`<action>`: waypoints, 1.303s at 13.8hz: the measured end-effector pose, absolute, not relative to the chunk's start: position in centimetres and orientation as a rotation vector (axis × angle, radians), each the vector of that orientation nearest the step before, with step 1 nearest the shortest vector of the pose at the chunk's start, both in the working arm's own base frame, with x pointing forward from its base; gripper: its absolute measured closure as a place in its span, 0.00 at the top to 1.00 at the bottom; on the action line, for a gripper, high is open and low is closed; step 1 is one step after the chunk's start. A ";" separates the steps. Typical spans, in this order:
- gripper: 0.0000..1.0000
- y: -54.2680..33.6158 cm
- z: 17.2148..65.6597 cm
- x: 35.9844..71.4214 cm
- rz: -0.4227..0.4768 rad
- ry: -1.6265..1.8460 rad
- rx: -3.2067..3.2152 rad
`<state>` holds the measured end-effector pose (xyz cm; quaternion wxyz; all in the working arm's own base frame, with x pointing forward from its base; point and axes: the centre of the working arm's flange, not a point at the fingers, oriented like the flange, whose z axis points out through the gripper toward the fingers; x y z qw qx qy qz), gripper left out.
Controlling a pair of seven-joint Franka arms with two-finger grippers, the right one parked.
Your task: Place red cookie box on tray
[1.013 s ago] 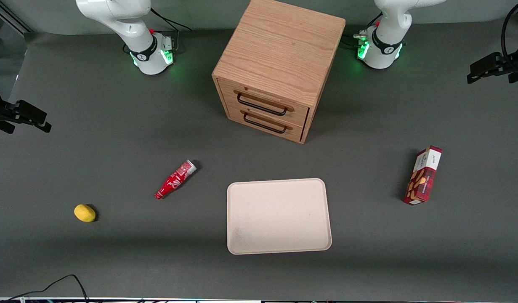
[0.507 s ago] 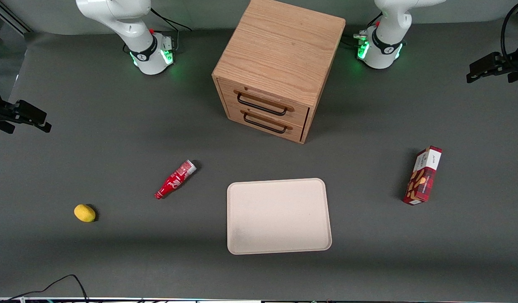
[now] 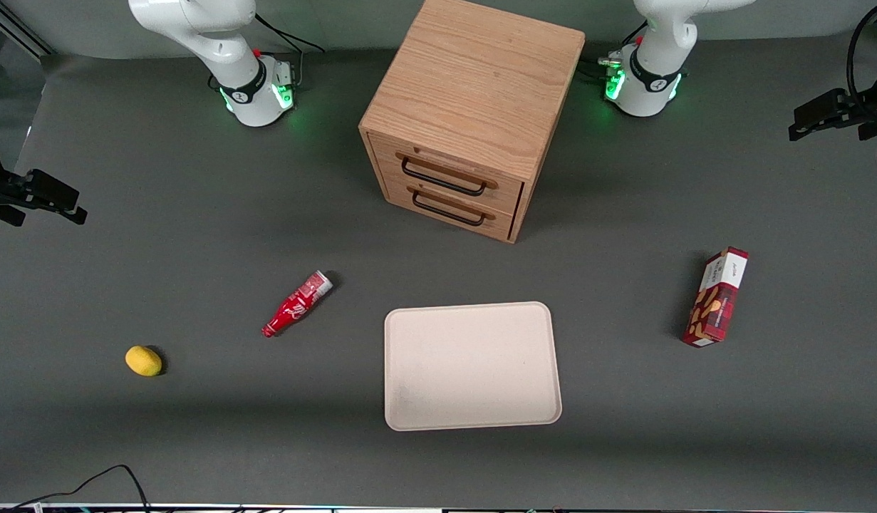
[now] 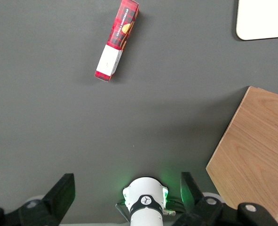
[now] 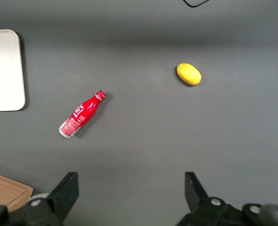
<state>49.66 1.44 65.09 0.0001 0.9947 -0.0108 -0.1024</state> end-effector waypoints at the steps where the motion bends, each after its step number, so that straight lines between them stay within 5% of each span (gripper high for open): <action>1: 1.00 1.4 65.1 49.7 -0.322 -0.034 3.125; 18: 1.00 4.6 65.7 51.5 -0.253 -0.098 3.115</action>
